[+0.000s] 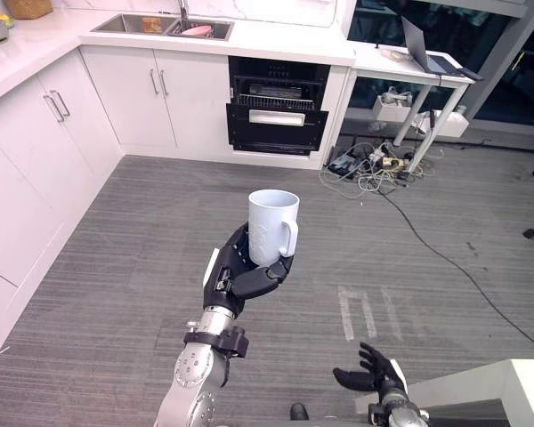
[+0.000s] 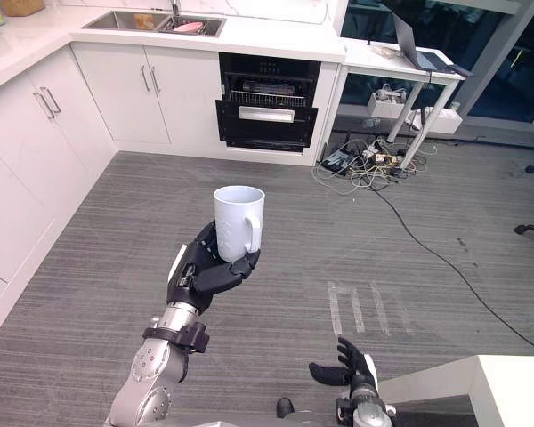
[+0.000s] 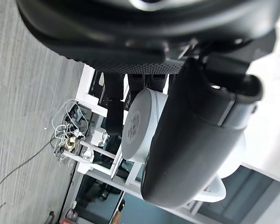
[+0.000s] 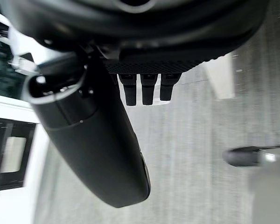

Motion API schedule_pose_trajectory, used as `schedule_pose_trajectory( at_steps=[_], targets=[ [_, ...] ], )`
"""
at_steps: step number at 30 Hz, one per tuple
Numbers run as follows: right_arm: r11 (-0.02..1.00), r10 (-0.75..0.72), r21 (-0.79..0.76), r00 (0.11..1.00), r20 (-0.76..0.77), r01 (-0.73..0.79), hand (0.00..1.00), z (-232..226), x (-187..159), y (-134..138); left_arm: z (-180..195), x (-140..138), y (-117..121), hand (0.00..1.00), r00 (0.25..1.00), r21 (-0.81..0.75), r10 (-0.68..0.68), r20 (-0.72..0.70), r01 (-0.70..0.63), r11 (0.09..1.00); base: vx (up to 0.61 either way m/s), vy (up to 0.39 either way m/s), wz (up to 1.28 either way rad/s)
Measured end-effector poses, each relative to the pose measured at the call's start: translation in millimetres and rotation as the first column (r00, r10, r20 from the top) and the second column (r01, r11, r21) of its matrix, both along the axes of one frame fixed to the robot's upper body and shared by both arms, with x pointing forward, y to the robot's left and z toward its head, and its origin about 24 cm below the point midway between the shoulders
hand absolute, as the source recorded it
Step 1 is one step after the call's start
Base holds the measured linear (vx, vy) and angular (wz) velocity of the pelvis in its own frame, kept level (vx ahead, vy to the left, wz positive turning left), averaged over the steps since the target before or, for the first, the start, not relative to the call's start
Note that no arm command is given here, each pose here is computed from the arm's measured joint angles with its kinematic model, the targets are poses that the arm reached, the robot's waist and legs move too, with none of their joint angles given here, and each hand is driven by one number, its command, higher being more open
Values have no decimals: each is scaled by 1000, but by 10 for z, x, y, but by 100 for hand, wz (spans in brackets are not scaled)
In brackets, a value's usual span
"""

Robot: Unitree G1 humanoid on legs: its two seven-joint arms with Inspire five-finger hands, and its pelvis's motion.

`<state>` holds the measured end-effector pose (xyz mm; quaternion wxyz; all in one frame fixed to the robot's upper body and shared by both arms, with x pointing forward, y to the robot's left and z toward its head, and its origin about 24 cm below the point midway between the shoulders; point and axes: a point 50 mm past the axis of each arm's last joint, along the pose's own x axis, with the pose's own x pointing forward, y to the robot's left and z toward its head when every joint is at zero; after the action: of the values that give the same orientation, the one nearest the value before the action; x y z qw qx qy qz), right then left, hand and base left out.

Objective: Walk over to the sink, pick up the cup, carry it to the dishwasher, place the cup inside the dishwasher, then close the dishwasher door

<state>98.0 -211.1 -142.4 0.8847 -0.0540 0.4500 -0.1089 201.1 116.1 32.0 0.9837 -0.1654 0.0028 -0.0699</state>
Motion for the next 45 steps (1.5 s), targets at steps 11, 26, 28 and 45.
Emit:
schedule_pose_trajectory(
  at_steps=[11,26,28,45],
  targets=[
    [998,5,-65,981,193,8,90,283,604,-30,95,51,162,30,988,-13,149,25,-149,989,8,-40,7],
    [989,77,-146,873,482,-6,90,880,1065,-128,235,194,-83,30,991,-30,86,100,-84,996,409,-21,74],
    [988,80,-153,872,483,-6,90,891,959,-141,173,180,-248,30,997,-57,41,62,-38,998,606,-245,119],
    [997,51,-81,915,400,-20,90,639,787,87,120,61,-209,30,999,-26,-12,51,13,1000,506,101,-13]
  ],
)
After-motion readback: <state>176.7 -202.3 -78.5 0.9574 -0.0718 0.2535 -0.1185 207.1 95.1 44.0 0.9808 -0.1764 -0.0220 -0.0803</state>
